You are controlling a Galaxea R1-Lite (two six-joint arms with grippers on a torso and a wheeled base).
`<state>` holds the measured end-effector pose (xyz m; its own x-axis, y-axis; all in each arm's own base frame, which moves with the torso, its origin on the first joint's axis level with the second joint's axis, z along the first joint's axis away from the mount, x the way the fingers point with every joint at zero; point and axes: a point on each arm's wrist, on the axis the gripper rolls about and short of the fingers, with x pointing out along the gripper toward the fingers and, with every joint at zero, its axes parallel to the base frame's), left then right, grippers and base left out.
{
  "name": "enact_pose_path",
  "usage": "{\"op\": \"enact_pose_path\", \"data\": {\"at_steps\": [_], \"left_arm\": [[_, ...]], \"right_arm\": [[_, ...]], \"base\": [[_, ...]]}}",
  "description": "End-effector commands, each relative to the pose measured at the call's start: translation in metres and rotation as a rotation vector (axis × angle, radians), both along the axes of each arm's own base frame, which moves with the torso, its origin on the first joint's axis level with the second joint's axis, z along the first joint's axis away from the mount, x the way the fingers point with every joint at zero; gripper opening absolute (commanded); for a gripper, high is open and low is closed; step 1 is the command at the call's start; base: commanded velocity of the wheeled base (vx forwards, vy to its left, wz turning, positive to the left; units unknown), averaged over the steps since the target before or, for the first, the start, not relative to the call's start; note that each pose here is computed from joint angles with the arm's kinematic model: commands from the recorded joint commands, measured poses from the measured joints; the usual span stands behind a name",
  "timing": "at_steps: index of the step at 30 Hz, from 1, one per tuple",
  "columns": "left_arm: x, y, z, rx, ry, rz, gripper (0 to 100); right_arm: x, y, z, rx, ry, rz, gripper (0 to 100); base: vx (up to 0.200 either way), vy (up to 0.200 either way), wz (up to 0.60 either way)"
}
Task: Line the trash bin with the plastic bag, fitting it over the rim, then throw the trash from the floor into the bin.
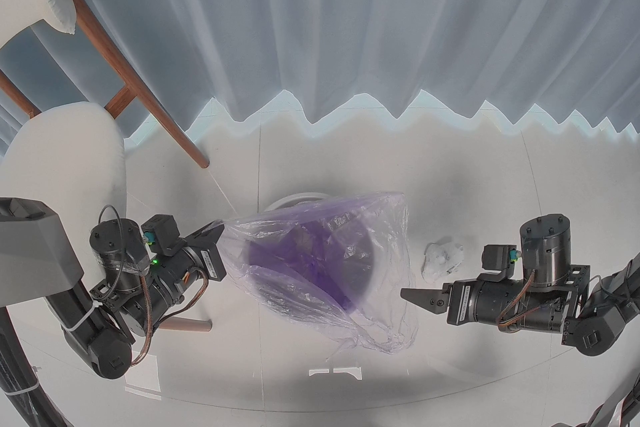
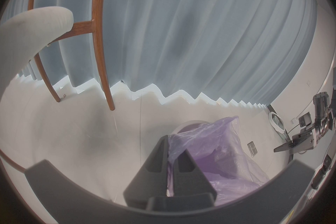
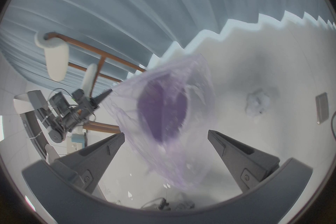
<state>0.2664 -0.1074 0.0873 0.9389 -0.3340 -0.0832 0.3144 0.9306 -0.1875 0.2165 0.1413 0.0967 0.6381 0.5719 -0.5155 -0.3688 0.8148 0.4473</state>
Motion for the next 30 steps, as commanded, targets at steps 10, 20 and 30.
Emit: {"op": "enact_pose_path", "data": {"at_steps": [10, 20, 30], "left_arm": [[-0.004, -0.006, 0.007, -0.008, -0.027, 0.0, 0], [-0.002, -0.004, 0.007, -0.008, -0.027, 0.01, 0], [0.0, -0.004, 0.004, -0.004, -0.017, 0.012, 0]], "right_arm": [[0.01, 0.068, -0.063, 0.097, -0.226, 0.202, 100], [0.044, 0.11, -0.087, 0.138, -0.33, 0.263, 100], [0.017, 0.145, -0.084, 0.172, -0.338, 0.378, 100]], "base": [[0.0, 0.0, 0.0], [0.0, 0.0, 0.0], [0.0, 0.0, 0.0]]}}
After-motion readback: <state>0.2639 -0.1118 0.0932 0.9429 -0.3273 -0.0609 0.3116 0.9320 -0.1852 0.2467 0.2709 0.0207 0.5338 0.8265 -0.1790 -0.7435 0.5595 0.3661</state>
